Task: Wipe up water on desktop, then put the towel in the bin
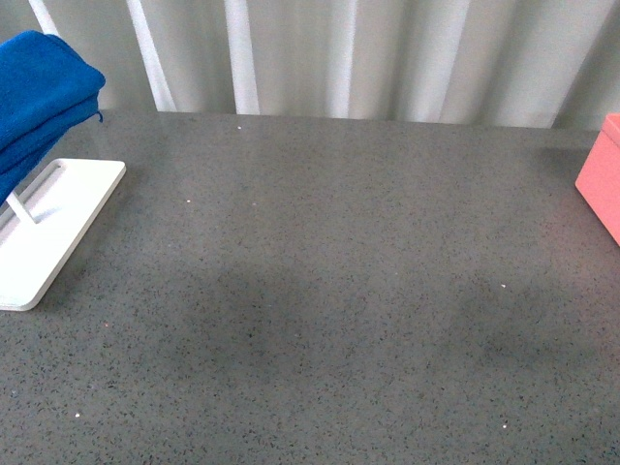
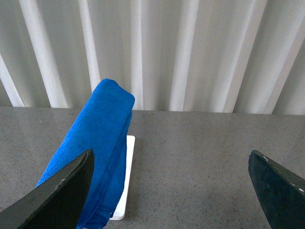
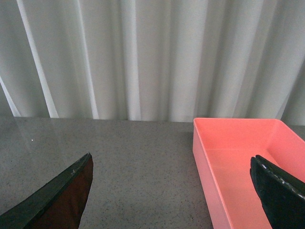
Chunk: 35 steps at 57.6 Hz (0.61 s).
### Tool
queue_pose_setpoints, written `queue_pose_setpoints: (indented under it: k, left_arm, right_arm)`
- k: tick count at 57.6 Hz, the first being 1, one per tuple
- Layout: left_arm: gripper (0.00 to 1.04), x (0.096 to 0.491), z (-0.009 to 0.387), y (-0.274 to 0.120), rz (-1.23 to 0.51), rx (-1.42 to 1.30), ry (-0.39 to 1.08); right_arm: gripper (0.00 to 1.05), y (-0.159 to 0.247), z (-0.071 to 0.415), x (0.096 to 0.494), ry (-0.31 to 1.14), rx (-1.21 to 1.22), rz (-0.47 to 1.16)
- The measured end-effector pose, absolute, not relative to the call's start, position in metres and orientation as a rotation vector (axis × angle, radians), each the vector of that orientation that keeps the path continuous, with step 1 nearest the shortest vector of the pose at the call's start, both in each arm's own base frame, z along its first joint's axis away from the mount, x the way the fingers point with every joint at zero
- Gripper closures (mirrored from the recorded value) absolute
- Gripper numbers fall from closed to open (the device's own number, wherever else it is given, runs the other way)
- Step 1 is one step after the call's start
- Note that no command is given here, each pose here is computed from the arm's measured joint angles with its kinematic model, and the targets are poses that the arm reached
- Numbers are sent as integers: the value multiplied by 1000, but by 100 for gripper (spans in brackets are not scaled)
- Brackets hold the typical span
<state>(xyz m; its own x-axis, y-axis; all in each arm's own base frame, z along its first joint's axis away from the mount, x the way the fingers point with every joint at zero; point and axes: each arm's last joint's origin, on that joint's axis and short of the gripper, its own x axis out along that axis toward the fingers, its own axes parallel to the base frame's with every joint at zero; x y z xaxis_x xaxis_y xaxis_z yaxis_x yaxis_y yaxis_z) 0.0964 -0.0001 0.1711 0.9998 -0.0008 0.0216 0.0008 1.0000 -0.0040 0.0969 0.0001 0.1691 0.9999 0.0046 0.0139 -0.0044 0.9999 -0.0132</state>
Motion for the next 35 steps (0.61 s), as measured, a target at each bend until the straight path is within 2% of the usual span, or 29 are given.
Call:
queue_pose_setpoints:
  k: [35]
  left_arm:
    - [7,96,171,0,-1,-4,-22]
  right_arm:
    - [7,0,169,97,-14,-13,4]
